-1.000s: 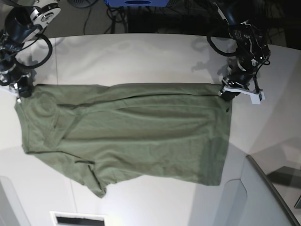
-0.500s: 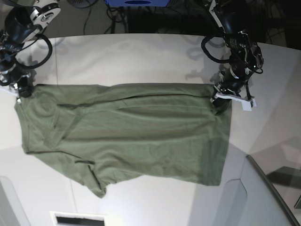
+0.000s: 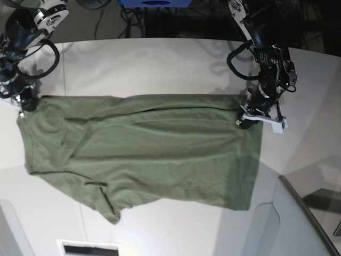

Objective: Layout the t-shirt on the table in an organized manner, then fold the t-shirt properly

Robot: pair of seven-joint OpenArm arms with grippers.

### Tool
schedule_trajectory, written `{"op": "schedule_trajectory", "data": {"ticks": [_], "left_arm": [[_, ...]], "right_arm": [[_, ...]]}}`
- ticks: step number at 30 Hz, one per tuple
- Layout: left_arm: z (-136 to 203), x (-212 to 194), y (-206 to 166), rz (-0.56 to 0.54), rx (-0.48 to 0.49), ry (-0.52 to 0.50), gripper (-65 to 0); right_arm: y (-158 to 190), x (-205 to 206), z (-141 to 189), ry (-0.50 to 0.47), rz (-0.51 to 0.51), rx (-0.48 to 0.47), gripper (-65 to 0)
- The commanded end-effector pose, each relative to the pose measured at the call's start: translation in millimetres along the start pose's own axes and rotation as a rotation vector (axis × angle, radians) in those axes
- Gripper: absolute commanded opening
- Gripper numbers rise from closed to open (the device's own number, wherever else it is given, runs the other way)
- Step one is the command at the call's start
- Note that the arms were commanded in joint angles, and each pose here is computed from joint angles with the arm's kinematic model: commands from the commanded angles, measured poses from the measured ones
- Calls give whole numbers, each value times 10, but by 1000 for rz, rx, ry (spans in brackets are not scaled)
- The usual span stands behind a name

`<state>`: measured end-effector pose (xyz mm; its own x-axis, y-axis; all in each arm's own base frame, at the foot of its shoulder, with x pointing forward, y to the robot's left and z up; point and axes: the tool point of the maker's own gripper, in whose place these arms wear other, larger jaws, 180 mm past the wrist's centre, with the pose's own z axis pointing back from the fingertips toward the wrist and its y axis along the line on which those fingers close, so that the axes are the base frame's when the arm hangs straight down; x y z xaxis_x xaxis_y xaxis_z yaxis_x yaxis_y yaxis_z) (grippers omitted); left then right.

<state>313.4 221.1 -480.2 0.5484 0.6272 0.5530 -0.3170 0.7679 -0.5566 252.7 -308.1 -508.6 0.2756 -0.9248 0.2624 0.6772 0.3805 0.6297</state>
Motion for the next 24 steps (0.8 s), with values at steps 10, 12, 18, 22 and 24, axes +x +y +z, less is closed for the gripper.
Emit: {"op": "schedule_trajectory", "data": {"ticks": [10, 12, 18, 22, 24], "left_arm": [[264, 535, -134, -102, -22, -152, -650], [278, 535, -122, -105, -19, -153, -650], [523, 527, -31, -163, 11, -172, -650], [827, 450, -15, -237, 32, -138, -650], [1001, 415, 74, -206, 34, -144, -650]], "right_arm": [[-70, -68, -5, 42, 17, -46, -642], [-70, -68, -5, 42, 17, -46, -642], [-86, -74, 1, 43, 17, -49, -642], [-93, -77, 3, 43, 17, -51, -642], [-93, -77, 3, 43, 17, -51, -642]]}}
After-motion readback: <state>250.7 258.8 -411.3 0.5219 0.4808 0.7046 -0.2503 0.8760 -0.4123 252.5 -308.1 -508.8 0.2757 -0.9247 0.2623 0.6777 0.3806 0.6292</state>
